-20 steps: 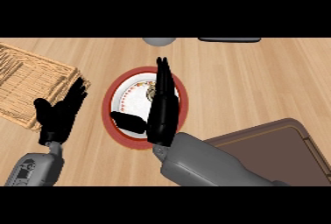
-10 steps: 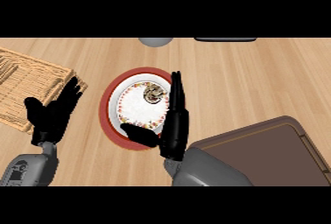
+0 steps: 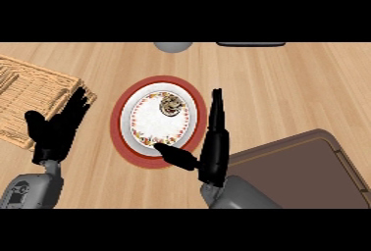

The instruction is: Pick the cupcake from the tray and place it in the plate

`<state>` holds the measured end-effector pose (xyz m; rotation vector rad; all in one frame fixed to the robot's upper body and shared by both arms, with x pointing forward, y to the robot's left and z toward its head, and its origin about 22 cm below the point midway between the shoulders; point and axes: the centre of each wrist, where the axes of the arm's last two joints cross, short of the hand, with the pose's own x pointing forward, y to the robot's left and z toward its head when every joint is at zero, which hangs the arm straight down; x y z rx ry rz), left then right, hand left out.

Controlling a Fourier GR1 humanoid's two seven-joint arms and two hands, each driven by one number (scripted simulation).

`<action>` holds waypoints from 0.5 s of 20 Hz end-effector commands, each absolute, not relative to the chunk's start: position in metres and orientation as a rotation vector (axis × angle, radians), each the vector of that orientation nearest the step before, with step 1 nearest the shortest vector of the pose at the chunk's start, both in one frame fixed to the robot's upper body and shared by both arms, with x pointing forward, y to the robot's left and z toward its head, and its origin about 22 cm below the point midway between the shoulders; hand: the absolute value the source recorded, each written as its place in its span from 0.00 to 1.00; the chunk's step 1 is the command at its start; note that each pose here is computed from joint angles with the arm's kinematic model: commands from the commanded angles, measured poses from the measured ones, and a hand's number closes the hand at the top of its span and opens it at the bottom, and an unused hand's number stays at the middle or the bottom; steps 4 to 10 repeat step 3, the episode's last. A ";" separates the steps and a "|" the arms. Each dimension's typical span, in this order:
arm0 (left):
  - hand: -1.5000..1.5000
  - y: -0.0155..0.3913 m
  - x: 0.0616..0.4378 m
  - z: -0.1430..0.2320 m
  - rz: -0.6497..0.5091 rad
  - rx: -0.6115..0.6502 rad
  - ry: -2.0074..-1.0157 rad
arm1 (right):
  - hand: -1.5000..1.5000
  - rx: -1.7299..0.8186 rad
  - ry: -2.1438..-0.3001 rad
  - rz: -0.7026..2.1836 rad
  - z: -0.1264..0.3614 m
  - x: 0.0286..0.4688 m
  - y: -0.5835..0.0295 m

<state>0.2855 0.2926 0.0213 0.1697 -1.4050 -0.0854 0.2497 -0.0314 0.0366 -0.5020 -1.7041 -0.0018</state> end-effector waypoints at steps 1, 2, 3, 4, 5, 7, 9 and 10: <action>0.50 0.283 0.280 0.029 -0.084 0.167 -1.405 | 0.00 -0.524 -1.662 0.035 0.020 0.248 -0.045; 0.50 0.279 0.264 0.026 -0.085 0.173 -1.401 | 0.00 -0.525 -1.665 0.040 0.035 0.255 -0.049; 0.50 0.269 0.283 0.028 -0.079 0.176 -1.406 | 0.00 -0.517 -1.662 0.060 0.039 0.243 -0.043; 0.50 0.269 0.283 0.028 -0.079 0.176 -1.406 | 0.00 -0.517 -1.662 0.060 0.039 0.243 -0.043; 0.50 0.269 0.283 0.028 -0.079 0.176 -1.406 | 0.00 -0.517 -1.662 0.060 0.039 0.243 -0.043; 0.50 0.269 0.283 0.028 -0.079 0.176 -1.406 | 0.00 -0.517 -1.662 0.060 0.039 0.243 -0.043; 0.50 0.269 0.283 0.028 -0.079 0.176 -1.406 | 0.00 -0.517 -1.662 0.060 0.039 0.243 -0.043; 0.50 0.269 0.283 0.028 -0.079 0.176 -1.406 | 0.00 -0.517 -1.662 0.060 0.039 0.243 -0.043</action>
